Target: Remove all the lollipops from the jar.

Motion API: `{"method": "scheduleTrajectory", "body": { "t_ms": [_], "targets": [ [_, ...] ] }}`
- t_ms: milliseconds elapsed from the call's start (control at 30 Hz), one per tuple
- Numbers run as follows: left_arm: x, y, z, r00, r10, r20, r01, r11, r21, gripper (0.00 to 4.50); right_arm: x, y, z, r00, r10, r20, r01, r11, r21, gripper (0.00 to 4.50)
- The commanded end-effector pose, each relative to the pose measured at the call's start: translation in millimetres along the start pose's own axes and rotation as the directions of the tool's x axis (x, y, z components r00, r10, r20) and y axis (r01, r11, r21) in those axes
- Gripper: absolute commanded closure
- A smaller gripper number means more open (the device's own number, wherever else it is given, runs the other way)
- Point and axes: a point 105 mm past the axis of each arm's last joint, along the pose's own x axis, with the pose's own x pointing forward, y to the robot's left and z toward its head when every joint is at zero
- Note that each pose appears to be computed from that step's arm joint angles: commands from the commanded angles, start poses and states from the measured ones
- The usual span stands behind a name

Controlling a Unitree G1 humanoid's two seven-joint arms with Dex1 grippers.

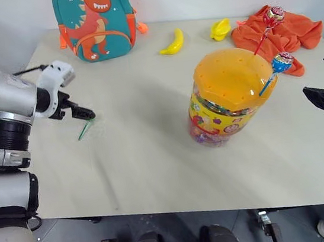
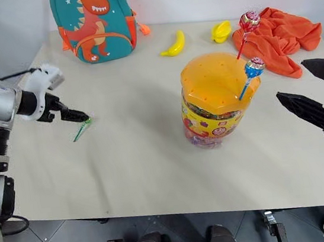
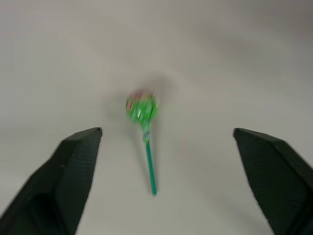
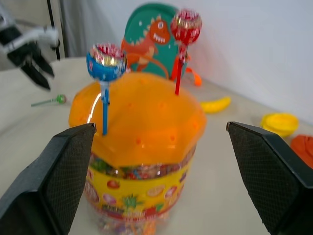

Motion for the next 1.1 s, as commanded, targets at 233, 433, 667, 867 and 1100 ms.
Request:
{"method": "scheduleTrajectory", "body": {
  "t_ms": [233,433,667,867,1100],
  "targets": [
    [-40.4,-54.5,67.2,0.761,-0.407,0.505,0.217,0.894,0.393,0.02,8.2,20.5,11.8,0.999,0.03,-0.037,-0.031,0.999,-0.04,0.0],
    [-58.6,-89.1,51.8,0.378,-0.741,0.554,0.374,0.67,0.641,0.02,32.7,36.2,9.8,0.997,0.073,-0.03,-0.075,0.996,-0.044,0.0],
    [-47.7,-95.4,21.5,0.292,-0.838,0.462,0.422,0.546,0.723,0.02,63.0,53.5,14.1,0.98,0.192,0.054,-0.19,0.981,-0.043,0.0],
    [-47.3,-98.9,22.4,0.281,-0.832,0.479,0.418,0.555,0.719,0.0,73.9,59.3,15.2,0.968,0.244,0.057,-0.242,0.969,-0.049,0.57],
    [-47.9,-96.9,18.3,0.275,-0.832,0.483,0.423,0.555,0.716,0.0,74.4,50.9,12.5,0.973,0.228,0.026,-0.227,0.973,-0.049,2.95]
  ]
}}
